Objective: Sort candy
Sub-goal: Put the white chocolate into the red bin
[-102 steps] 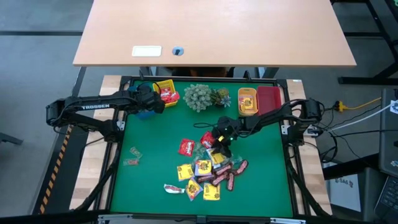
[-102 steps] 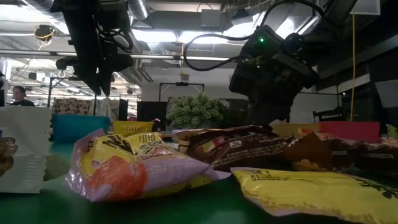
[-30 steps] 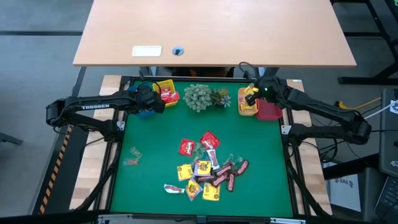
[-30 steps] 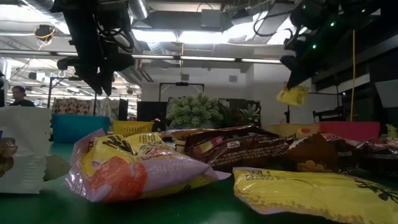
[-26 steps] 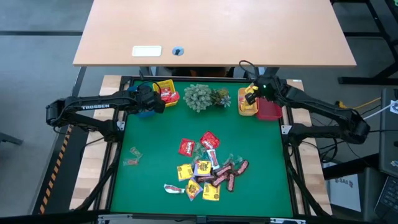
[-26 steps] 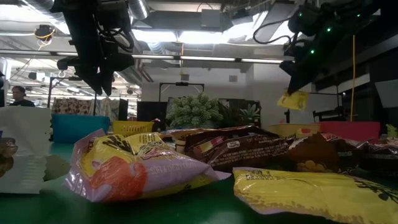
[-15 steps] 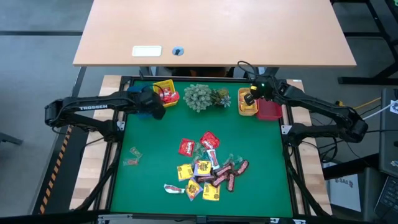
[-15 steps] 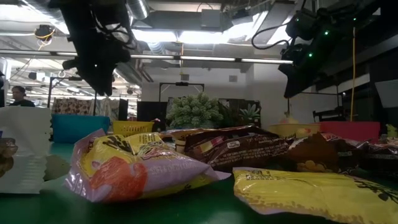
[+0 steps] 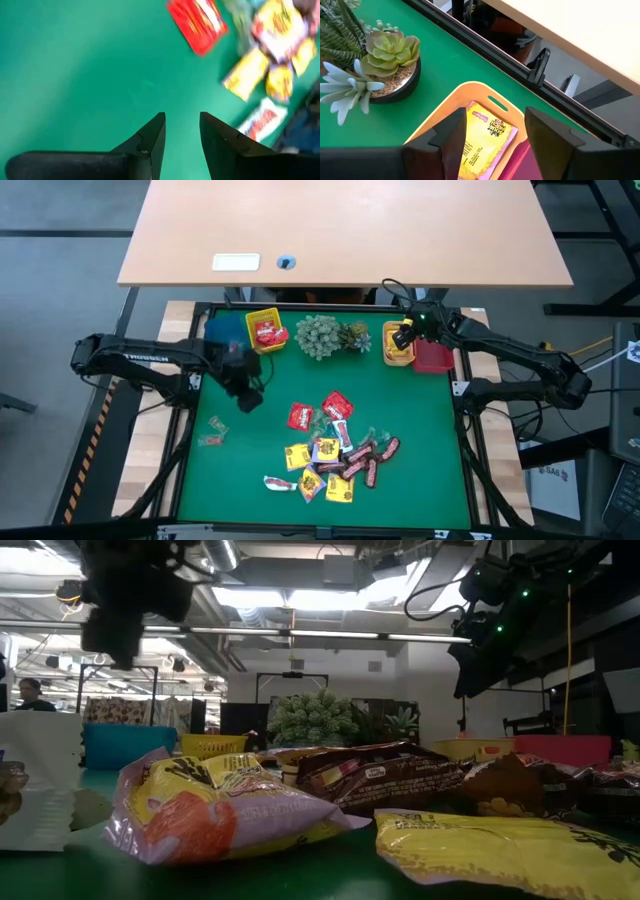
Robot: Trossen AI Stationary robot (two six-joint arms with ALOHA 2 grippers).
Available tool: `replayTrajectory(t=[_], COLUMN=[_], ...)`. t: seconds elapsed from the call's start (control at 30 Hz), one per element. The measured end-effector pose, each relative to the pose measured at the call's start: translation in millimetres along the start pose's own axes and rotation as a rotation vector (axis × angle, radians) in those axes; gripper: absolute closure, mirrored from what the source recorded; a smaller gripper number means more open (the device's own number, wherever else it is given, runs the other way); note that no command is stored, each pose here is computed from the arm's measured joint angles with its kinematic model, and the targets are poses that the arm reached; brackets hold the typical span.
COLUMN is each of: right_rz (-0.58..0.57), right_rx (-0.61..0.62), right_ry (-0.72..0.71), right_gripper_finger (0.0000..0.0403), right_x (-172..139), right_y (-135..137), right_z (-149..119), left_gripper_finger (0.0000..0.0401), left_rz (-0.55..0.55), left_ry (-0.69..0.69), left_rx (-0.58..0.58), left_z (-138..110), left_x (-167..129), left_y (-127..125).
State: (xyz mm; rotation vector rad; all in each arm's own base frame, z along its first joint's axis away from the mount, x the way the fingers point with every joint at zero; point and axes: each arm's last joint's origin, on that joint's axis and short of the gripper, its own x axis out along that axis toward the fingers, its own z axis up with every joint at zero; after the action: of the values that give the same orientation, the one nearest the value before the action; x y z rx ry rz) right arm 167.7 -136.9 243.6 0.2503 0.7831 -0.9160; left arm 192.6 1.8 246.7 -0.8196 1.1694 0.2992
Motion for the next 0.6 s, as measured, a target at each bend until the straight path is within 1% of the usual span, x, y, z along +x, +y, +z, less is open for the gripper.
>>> replayTrajectory(t=[0.1, 0.23, 0.4, 0.5, 0.6], right_rz=[0.000, 0.000, 0.000, 0.000, 0.000], right_rx=[0.000, 0.000, 0.000, 0.000, -0.001], right_ry=[0.000, 0.000, 0.000, 0.000, 0.003], right_gripper_finger=[0.0201, 0.0200, 0.0200, 0.0200, 0.0200], right_x=[0.0, 0.0, 0.0, 0.0, 0.0], right_y=[0.0, 0.0, 0.0, 0.0, 0.0], right_z=[0.0, 0.0, 0.0, 0.0, -0.3], left_gripper_finger=[0.0294, 0.0289, 0.0262, 0.0240, 0.0222], left_rz=[0.004, 0.022, 0.089, 0.102, 0.070], left_ry=[0.019, 0.037, 0.081, 0.088, 0.090], left_rx=[0.008, -0.049, -0.113, -0.104, -0.060], left_z=[-11.9, -25.9, -41.8, -47.2, -50.8], left_x=[3.1, 5.9, 10.8, 17.2, 27.1], left_y=[-10.8, -20.4, -25.9, -32.1, -43.3])
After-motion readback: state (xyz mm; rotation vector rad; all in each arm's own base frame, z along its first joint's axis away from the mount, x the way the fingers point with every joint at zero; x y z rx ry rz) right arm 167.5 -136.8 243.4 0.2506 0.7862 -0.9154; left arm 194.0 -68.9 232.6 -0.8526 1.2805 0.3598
